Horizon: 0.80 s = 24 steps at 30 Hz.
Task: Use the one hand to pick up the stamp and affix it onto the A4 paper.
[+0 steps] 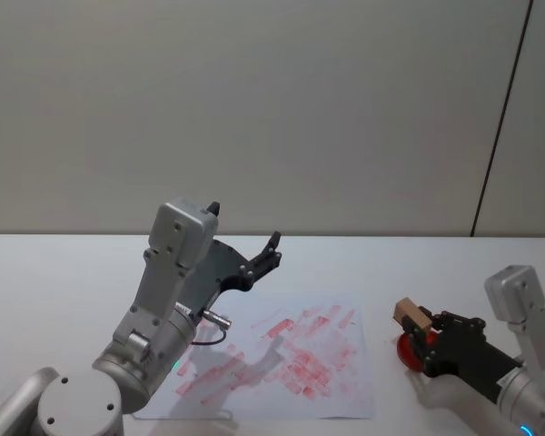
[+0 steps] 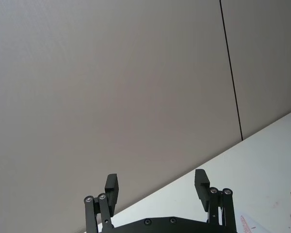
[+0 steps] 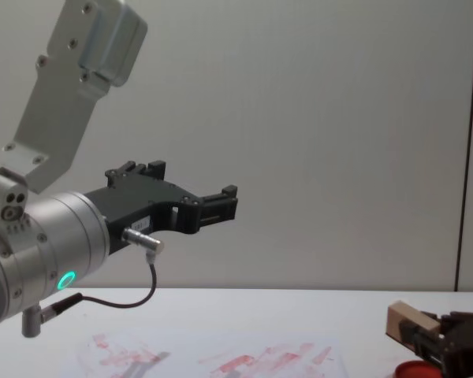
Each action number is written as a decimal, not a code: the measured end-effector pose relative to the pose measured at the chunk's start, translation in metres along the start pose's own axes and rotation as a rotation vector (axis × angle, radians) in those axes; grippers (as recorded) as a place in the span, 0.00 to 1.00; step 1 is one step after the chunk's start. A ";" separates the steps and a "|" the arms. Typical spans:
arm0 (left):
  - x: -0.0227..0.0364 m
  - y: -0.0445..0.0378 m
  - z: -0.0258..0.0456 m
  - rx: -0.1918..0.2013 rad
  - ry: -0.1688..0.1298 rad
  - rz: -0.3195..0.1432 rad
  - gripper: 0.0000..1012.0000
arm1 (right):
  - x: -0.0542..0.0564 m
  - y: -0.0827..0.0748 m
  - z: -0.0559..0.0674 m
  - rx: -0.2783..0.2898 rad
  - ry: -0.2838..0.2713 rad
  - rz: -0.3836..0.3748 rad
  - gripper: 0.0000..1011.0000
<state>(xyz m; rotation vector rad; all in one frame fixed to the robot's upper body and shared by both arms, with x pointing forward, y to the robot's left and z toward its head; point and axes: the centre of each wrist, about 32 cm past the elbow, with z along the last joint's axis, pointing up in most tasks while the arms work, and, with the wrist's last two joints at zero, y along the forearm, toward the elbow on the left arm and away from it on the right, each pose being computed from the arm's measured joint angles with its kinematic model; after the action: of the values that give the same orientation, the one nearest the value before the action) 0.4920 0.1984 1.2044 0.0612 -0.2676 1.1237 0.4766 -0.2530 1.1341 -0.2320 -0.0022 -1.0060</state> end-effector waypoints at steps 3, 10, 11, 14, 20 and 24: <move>0.0000 0.0000 0.0000 0.000 0.000 0.000 0.99 | 0.003 0.001 -0.002 -0.014 -0.004 -0.008 0.21; 0.0000 0.0000 0.0000 0.000 0.000 0.000 0.99 | 0.007 0.003 -0.007 -0.042 -0.008 -0.020 0.21; 0.0000 0.0000 0.0000 0.000 0.000 0.000 0.99 | 0.007 0.003 -0.007 -0.044 -0.008 -0.021 0.21; 0.0000 0.0000 0.0000 0.000 0.000 0.000 0.99 | 0.008 0.004 -0.008 -0.053 -0.009 -0.023 0.21; 0.0000 0.0000 0.0000 0.000 0.000 0.000 0.99 | 0.009 0.006 -0.009 -0.069 -0.010 -0.025 0.23; 0.0000 0.0000 0.0000 0.000 0.000 0.000 0.99 | 0.010 0.006 -0.010 -0.078 -0.010 -0.025 0.35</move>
<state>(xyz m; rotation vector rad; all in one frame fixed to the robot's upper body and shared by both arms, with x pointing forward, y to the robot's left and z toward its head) 0.4920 0.1984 1.2044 0.0612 -0.2676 1.1238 0.4862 -0.2601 1.1242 -0.3092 0.0248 -1.0311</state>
